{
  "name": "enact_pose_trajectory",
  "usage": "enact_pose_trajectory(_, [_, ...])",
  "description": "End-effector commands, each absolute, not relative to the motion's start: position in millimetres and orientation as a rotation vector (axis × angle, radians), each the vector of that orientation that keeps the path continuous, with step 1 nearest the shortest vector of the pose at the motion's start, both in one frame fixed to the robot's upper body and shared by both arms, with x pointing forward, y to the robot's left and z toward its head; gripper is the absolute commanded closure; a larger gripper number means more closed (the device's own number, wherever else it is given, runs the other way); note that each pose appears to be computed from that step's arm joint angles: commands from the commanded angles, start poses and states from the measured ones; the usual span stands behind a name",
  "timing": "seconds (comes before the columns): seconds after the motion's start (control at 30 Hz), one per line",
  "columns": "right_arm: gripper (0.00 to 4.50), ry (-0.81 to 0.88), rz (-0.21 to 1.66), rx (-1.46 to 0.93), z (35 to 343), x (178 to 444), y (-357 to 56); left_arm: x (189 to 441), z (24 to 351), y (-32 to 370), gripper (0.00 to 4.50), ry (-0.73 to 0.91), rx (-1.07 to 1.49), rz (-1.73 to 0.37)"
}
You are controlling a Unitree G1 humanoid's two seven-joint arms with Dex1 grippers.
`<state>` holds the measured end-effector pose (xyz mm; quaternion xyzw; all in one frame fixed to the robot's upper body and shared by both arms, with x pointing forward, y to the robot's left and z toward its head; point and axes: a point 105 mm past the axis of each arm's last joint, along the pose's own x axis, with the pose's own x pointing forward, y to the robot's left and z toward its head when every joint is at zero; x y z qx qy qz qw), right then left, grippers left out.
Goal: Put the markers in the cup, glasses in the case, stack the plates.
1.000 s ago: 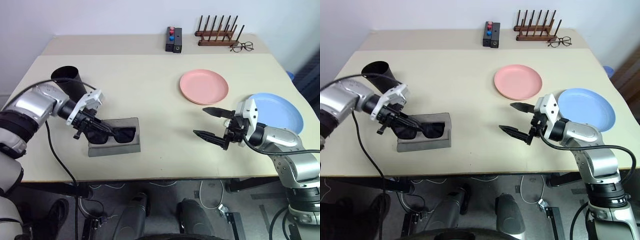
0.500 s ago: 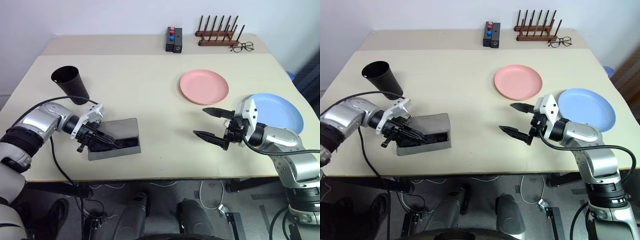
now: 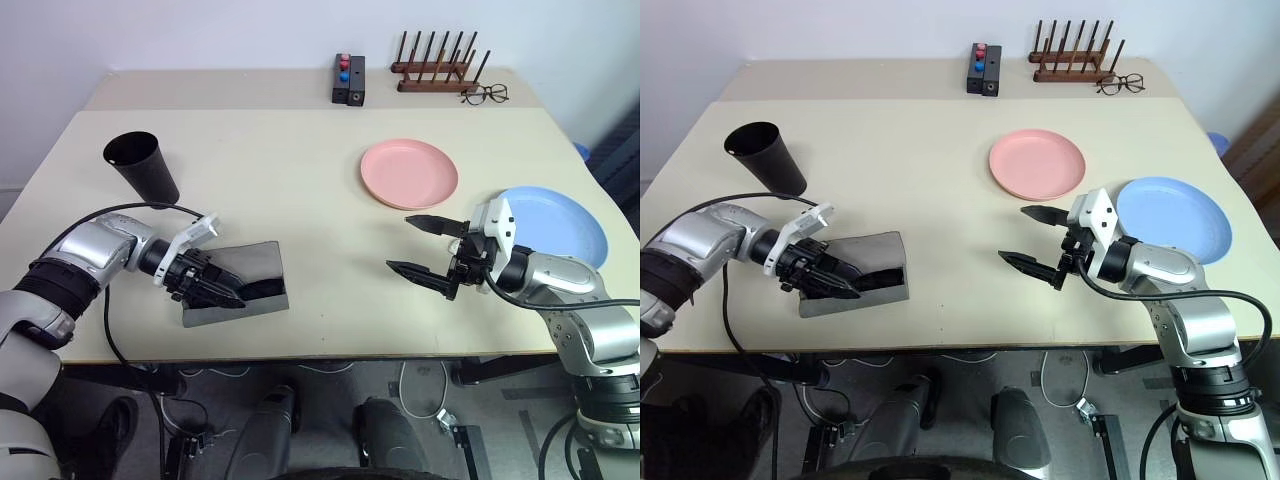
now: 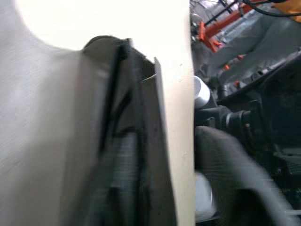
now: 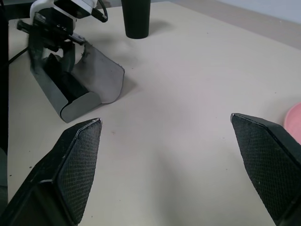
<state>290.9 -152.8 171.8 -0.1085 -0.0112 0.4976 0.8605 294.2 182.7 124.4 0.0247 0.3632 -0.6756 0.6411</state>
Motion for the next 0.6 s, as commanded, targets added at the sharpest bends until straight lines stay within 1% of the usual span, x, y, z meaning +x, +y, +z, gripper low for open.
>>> enact_pose_trajectory(0.03, [0.00,-0.070,1.043,-0.256,183.5,291.3,-151.8,294.5,136.6,185.8,0.47,0.792,0.070,-1.536])
enact_pose_trajectory(0.07, [0.00,-0.071,1.043,-0.256,183.5,291.7,-151.5,294.0,137.7,186.3,0.05,0.794,0.074,-1.536])
enact_pose_trajectory(0.17, [0.00,-0.074,1.042,-0.253,183.6,292.3,-150.7,292.5,142.1,187.6,0.05,0.799,0.093,-1.533])
enact_pose_trajectory(0.33, [0.00,-0.075,1.043,-0.249,183.6,292.6,-150.1,283.2,145.7,188.5,0.05,0.853,0.111,-1.541])
enact_pose_trajectory(0.5, [0.00,-0.079,1.041,-0.248,184.5,294.0,-149.6,288.7,155.8,186.4,0.05,0.772,0.171,-1.553])
enact_pose_trajectory(0.6, [0.00,-0.080,1.042,-0.248,184.6,294.6,-148.9,296.5,165.2,188.6,0.05,0.724,0.193,-1.529])
